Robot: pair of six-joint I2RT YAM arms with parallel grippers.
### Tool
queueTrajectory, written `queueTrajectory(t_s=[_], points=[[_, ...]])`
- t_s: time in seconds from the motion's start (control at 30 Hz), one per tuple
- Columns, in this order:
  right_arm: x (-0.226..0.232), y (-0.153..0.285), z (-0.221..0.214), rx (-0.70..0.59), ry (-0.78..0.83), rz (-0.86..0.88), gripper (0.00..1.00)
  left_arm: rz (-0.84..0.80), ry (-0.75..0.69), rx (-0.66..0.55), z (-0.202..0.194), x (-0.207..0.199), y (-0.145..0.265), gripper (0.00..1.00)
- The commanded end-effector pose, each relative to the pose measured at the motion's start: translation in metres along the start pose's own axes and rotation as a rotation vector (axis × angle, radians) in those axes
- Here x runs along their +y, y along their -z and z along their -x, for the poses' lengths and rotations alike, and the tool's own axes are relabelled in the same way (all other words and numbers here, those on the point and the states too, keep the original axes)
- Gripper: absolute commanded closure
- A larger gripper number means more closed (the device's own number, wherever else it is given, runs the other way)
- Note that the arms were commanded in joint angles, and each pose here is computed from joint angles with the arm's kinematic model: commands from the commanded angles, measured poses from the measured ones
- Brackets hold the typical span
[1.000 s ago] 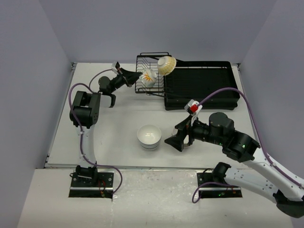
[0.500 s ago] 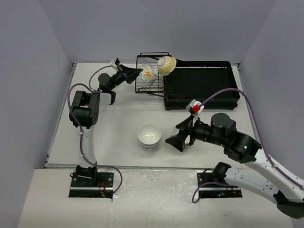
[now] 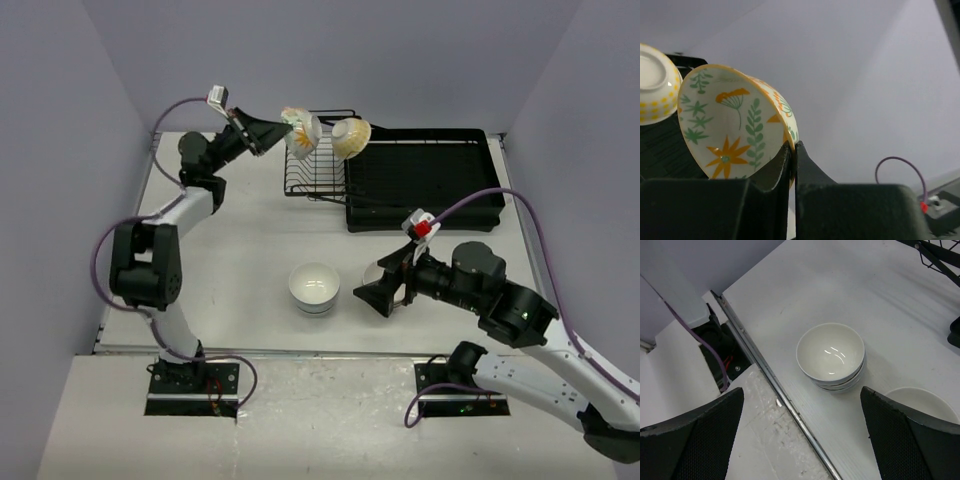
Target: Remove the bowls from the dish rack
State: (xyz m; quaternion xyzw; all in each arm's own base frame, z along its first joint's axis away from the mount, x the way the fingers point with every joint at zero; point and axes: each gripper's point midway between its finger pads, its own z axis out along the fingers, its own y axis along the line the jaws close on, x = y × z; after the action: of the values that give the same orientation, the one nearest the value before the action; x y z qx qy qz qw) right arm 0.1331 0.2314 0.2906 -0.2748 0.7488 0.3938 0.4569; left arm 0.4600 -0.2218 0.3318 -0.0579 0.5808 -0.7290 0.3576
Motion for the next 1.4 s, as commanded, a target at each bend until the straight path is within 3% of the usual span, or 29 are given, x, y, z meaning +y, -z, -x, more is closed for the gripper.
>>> queueTrajectory(t_s=[0.0, 0.03, 0.07, 0.13, 0.17, 0.4, 0.53, 0.67, 0.9, 1.1, 1.37], points=[[-0.012, 0.006, 0.01, -0.052, 0.001, -0.076, 0.01, 0.044, -0.463, -0.092, 0.017, -0.089, 0.007, 1.0], [-0.015, 0.007, 0.01, -0.054, -0.001, -0.09, 0.01, 0.127, -0.577, -0.167, 0.035, -0.091, 0.009, 1.0], [-0.017, 0.008, 0.01, -0.058, -0.006, -0.102, 0.01, 0.261, -0.529, -0.175, 0.037, -0.072, 0.018, 1.0], [-0.021, 0.008, 0.012, -0.066, -0.011, -0.13, 0.01, 0.372, -0.625, -0.284, 0.056, -0.093, 0.036, 1.0], [-0.023, 0.007, 0.013, -0.07, -0.013, -0.141, 0.01, 0.505, -0.581, -0.282, 0.054, -0.074, 0.05, 1.0], [-0.038, 0.008, 0.026, -0.085, -0.007, -0.243, 0.01, 1.017, -0.672, -0.501, 0.069, -0.065, 0.155, 1.0], [-0.04, 0.011, 0.033, -0.106, 0.0, -0.26, 0.01, 1.292, -0.648, -0.503, 0.056, -0.031, 0.212, 1.0], [-0.044, 0.01, 0.033, -0.09, 0.016, -0.285, 0.01, 1.496, -0.595, -0.44, 0.032, 0.021, 0.253, 1.0], [-0.063, 0.003, 0.024, -0.009, 0.024, -0.39, 0.01, 1.769, -0.547, -0.271, -0.049, 0.109, 0.294, 1.0], [-0.073, 0.002, 0.028, -0.002, 0.026, -0.453, 0.01, 1.857, -0.542, -0.156, -0.08, 0.148, 0.317, 1.0], [-0.078, 0.001, 0.03, 0.004, 0.025, -0.467, 0.01, 1.854, -0.569, -0.001, -0.104, 0.168, 0.31, 1.0]])
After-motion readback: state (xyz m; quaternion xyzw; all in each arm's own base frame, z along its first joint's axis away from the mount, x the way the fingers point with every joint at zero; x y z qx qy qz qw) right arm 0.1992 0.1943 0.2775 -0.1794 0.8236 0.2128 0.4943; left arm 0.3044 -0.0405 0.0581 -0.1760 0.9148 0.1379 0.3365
